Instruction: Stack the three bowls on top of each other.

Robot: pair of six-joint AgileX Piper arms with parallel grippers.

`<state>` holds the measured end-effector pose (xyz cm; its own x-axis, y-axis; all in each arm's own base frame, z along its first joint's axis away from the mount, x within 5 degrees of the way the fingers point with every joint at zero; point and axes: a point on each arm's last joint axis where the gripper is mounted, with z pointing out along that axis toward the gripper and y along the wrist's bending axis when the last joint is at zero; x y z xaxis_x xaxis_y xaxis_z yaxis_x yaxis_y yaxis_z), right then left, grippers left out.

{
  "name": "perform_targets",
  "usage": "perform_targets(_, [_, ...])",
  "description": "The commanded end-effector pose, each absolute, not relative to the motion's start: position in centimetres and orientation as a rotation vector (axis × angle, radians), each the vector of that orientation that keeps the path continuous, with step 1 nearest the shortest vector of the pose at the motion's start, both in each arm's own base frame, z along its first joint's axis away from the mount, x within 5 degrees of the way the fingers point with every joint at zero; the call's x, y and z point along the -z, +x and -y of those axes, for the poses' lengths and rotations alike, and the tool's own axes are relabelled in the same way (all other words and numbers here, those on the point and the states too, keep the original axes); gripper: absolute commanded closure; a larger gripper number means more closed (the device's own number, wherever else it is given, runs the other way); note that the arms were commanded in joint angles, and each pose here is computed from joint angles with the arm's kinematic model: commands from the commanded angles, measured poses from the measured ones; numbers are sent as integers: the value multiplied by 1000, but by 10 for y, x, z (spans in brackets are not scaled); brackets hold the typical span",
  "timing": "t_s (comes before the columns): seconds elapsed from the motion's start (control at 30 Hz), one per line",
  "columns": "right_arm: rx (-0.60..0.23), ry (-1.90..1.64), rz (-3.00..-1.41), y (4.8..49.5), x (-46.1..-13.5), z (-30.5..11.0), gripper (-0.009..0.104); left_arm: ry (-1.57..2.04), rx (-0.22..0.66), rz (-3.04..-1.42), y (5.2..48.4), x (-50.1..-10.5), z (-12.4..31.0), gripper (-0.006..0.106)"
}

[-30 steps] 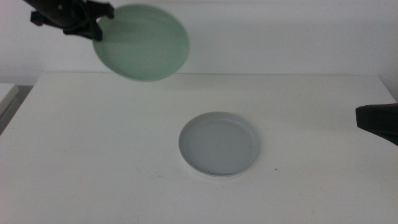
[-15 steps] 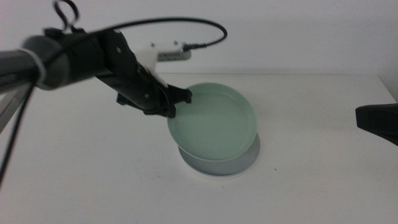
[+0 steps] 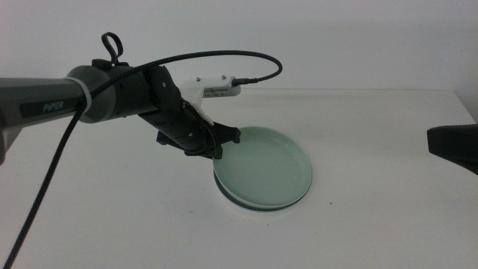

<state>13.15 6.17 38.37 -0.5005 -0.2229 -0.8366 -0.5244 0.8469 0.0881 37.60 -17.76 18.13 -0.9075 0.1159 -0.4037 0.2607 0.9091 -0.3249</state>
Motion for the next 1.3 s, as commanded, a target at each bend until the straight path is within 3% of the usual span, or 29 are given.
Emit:
perform_targets(0.0, [-409, -543, -2096, 132, -383, -61, 3, 304, 540, -2653, 376, -190, 179, 85])
perform_targets(0.07, [-409, -543, -2096, 132, -383, -61, 3, 331, 527, -2637, 375, -199, 175, 71])
perform_targets(0.17, [-409, -543, -2096, 132, -383, -61, 3, 376, 498, -2599, 368, -227, 164, 41])
perform_targets(0.27, [-409, -543, -2096, 132, -383, -61, 3, 366, 411, -2547, 353, -270, 141, 11])
perform_targets(0.3, [-409, -543, -2096, 132, -383, -61, 3, 332, 377, -2512, 343, -288, 130, 7])
perform_targets(0.43, [-409, -543, -2096, 132, -383, -61, 3, 203, 222, -2268, 272, -354, 82, 7])
perform_targets(0.53, [-409, -543, -2096, 132, -383, -61, 3, 116, 131, -2052, 206, -374, 50, 7])
perform_targets(0.63, [-409, -543, -2096, 132, -383, -61, 3, 49, 93, -1894, 166, -382, 32, 7])
perform_targets(0.77, [-409, -543, -2096, 132, -383, -61, 3, 18, 15, -1903, 155, -385, 22, 7])
perform_targets(1.07, [-409, -543, -2096, 132, -383, -61, 3, 36, 40, -1858, 157, -388, 25, 7])
perform_targets(1.27, [-411, -539, -2098, 132, -383, -61, 3, 59, 7, -1849, 157, -389, 24, 7])
